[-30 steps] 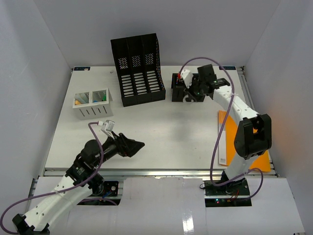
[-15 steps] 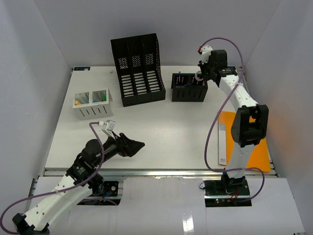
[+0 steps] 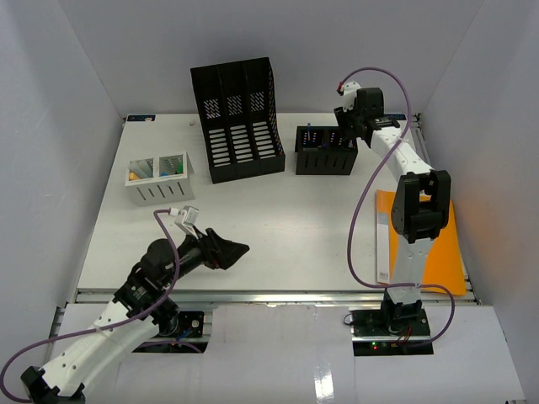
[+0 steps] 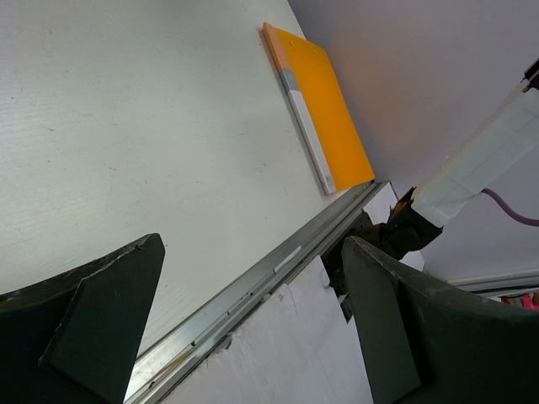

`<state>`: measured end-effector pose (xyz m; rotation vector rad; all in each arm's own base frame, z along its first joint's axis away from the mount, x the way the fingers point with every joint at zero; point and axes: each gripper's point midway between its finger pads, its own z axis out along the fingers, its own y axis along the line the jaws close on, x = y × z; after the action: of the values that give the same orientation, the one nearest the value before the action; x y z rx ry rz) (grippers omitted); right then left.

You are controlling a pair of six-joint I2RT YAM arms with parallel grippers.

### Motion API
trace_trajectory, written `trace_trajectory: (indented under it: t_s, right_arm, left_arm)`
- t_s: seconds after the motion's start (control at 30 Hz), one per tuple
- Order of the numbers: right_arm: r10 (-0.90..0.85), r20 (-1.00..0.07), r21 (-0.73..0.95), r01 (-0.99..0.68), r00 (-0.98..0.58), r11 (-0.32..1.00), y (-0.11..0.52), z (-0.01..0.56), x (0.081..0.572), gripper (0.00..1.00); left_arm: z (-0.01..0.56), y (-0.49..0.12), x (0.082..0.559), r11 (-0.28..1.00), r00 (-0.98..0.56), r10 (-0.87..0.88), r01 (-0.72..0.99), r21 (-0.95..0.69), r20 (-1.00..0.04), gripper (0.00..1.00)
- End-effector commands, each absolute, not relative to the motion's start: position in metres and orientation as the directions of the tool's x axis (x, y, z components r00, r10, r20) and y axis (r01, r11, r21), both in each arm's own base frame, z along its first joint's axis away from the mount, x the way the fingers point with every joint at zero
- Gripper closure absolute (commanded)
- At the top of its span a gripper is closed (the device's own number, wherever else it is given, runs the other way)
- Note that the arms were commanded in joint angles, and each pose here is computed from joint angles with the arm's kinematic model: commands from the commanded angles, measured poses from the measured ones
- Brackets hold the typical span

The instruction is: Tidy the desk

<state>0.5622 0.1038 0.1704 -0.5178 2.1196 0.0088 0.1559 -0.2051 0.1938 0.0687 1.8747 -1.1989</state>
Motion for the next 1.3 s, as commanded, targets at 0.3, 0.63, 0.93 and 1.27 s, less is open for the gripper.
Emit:
trace_trajectory:
  t_s: [0.3, 0.63, 0.93, 1.27]
  right_arm:
    - [-0.462, -0.861, -0.308, -0.504, -0.212, 0.807, 0.109, 0.277, 0.479, 0.33]
    - [-0.603, -0.727, -0.297, -0.641, -0.328, 0.708, 0.062, 0.205, 0.362, 0.08]
    - [-0.455, -0.609, -0.240, -0.395, -0.650, 0.887, 0.015, 0.128, 0.341, 0.08]
    - [-0.408, -0.456, -0.276, -0.310, -0.791, 0.910, 0.000, 0.069, 0.338, 0.07]
  left_arm:
    - [0.219, -0.204, 0.151, 0.493, -0.584, -0.409, 0.505, -0.709, -0.701, 0.02]
    - [0.219, -0.204, 0.145, 0.462, -0.594, -0.422, 0.509, -0.726, -0.685, 0.02]
    - [0.202, -0.212, 0.145, 0.433, -0.645, -0.424, 0.472, -0.768, -0.636, 0.02]
    - [0.174, -0.228, 0.152, 0.419, -0.730, -0.401, 0.392, -0.819, -0.554, 0.02]
